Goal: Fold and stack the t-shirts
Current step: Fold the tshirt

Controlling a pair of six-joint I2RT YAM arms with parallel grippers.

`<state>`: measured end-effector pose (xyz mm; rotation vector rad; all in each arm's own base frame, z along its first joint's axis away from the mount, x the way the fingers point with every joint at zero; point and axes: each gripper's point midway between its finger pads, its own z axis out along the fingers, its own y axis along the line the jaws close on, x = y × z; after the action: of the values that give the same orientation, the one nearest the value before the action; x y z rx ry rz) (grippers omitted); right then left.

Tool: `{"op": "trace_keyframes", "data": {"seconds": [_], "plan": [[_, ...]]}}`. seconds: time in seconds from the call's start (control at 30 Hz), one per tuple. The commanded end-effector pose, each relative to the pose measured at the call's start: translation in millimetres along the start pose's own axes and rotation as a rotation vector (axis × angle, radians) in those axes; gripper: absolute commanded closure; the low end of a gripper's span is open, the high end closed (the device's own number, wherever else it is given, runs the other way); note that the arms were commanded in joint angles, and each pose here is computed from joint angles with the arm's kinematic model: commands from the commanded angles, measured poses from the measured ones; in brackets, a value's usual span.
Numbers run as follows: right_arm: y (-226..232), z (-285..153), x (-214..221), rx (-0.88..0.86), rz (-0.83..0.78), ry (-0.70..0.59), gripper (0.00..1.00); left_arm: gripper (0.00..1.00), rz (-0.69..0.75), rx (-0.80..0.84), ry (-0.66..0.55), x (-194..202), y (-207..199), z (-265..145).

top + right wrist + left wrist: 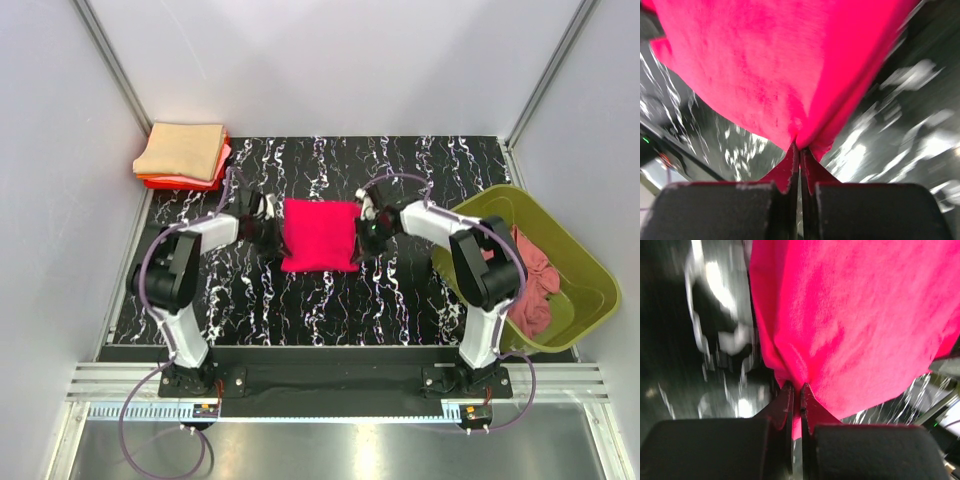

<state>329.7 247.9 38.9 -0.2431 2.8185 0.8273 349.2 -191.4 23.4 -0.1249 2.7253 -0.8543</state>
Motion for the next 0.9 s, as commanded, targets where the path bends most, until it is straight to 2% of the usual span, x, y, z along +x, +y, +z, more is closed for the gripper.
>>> {"op": "trace_keyframes", "data": {"seconds": [0.0, 0.07, 0.1, 0.13, 0.17, 0.27, 0.3, 0.4, 0.5, 0.6, 0.73, 0.87], "plan": [[21.9, -10.1, 22.2, 0.041, -0.022, -0.039, 1.0, 1.0, 0.001, -0.085, 0.021, 38.3, 16.5, -12.8], [31.9, -17.1, 37.2, 0.054, -0.031, -0.05, 1.0, 0.98, 0.009, -0.096, -0.003, 45.8, 16.5, -24.2], [34.1, -19.8, 40.4, 0.057, -0.03, -0.054, 0.97, 0.92, 0.004, -0.1, 0.012, 57.5, 19.5, -26.0], [34.1, -21.9, 42.5, 0.064, -0.013, -0.06, 0.91, 0.81, 0.014, -0.078, -0.014, 55.5, 11.8, -34.9], [37.8, -28.9, 41.7, 0.059, -0.018, -0.078, 0.78, 0.81, 0.009, -0.067, -0.025, 55.8, 8.2, -39.1], [40.5, -45.9, 32.8, 0.088, -0.031, -0.122, 0.53, 0.77, 0.038, -0.035, -0.077, 42.1, -10.5, -58.1], [42.6, -50.9, 29.7, 0.091, -0.039, -0.13, 0.51, 0.73, 0.053, -0.032, -0.094, 31.0, -20.4, -67.2], [44.9, -63.5, 12.8, 0.104, -0.068, -0.164, 0.46, 0.7, 0.095, -0.013, -0.172, -0.4, -42.9, -84.4], [37.4, -65.5, -6.3, 0.114, -0.063, -0.169, 0.45, 0.69, 0.121, 0.029, -0.187, -19.5, -64.9, -83.7], [38.1, -59.1, -24.2, 0.103, -0.101, -0.167, 0.48, 0.71, 0.115, 0.025, -0.134, -27.5, -62.0, -58.5], [35.5, -34.0, -47.6, 0.09, -0.149, -0.136, 0.56, 0.71, 0.116, -0.039, -0.13, -47.8, -46.5, -30.1], [35.8, -15.7, -92.3, 0.091, -0.189, -0.17, 0.62, 0.72, 0.125, -0.063, -0.121, -72.8, -39.7, -0.6]]}}
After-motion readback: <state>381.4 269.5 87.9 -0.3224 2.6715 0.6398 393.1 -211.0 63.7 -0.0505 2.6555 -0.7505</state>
